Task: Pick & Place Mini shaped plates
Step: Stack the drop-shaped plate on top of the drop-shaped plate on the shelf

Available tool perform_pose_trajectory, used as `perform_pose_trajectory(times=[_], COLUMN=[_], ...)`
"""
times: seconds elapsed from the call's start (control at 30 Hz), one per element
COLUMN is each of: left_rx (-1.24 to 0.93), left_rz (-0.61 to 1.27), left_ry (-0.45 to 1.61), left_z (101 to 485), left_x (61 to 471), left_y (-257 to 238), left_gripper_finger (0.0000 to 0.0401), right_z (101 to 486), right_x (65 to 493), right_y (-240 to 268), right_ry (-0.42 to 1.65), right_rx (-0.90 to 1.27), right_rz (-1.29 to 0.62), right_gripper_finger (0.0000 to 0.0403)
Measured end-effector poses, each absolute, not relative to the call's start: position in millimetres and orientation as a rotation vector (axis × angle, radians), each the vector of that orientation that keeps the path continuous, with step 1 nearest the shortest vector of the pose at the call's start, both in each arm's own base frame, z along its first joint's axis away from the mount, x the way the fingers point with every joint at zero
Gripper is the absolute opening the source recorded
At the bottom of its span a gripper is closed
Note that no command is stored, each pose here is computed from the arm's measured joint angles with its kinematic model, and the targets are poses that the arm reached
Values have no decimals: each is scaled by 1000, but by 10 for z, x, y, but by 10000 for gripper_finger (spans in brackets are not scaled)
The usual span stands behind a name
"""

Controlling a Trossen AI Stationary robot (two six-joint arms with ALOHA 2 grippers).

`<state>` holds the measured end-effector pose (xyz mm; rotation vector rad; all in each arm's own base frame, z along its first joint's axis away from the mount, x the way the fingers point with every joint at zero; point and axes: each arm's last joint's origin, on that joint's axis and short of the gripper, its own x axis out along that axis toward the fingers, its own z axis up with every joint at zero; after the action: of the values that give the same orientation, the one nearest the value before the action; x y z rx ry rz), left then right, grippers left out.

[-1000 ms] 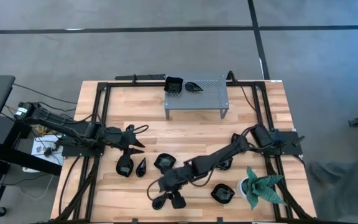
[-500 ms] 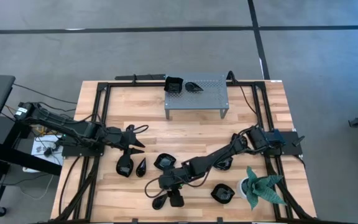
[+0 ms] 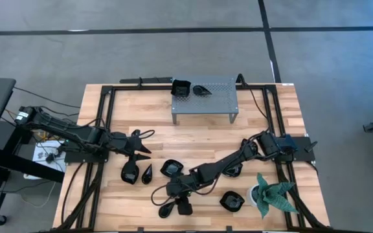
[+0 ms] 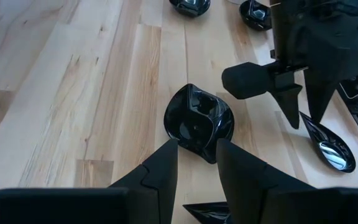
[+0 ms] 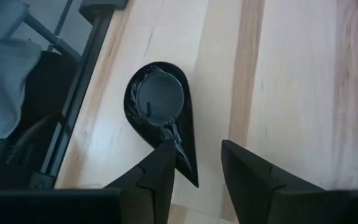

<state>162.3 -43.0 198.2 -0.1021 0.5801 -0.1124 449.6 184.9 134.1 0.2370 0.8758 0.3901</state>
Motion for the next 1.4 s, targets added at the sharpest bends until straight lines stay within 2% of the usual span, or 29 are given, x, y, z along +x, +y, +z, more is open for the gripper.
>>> perform_pose_trajectory(times=[0.2, 0.5, 0.87, 1.1, 1.2, 1.3, 1.4], left_rx=[-102, -102, -102, -102, -103, -104, -104], left_rz=[-112, -112, -113, -107, -107, -108, -108], left_ry=[580, 579, 579, 569, 563, 561, 561], left_z=[1984, 1984, 1984, 1991, 1996, 1998, 1997], left_x=[1623, 1623, 1623, 1628, 1634, 1641, 1645], left_y=[-431, -431, -431, -431, -432, -434, -435], left_gripper_finger=[113, 113, 113, 113, 113, 113, 113], right_z=[1333, 1333, 1405, 1862, 2209, 2651, 3020], right_x=[4488, 4476, 4488, 4404, 4279, 4061, 3775], right_y=[1845, 1861, 1843, 1659, 1515, 1331, 1094], right_ry=[889, 907, 917, 967, 945, 919, 918], right_rx=[236, 258, 338, 335, 257, 187, 96], right_rz=[389, 447, 427, 385, 344, 242, 54], right_gripper_finger=[103, 10, 4, 2, 1, 1, 1])
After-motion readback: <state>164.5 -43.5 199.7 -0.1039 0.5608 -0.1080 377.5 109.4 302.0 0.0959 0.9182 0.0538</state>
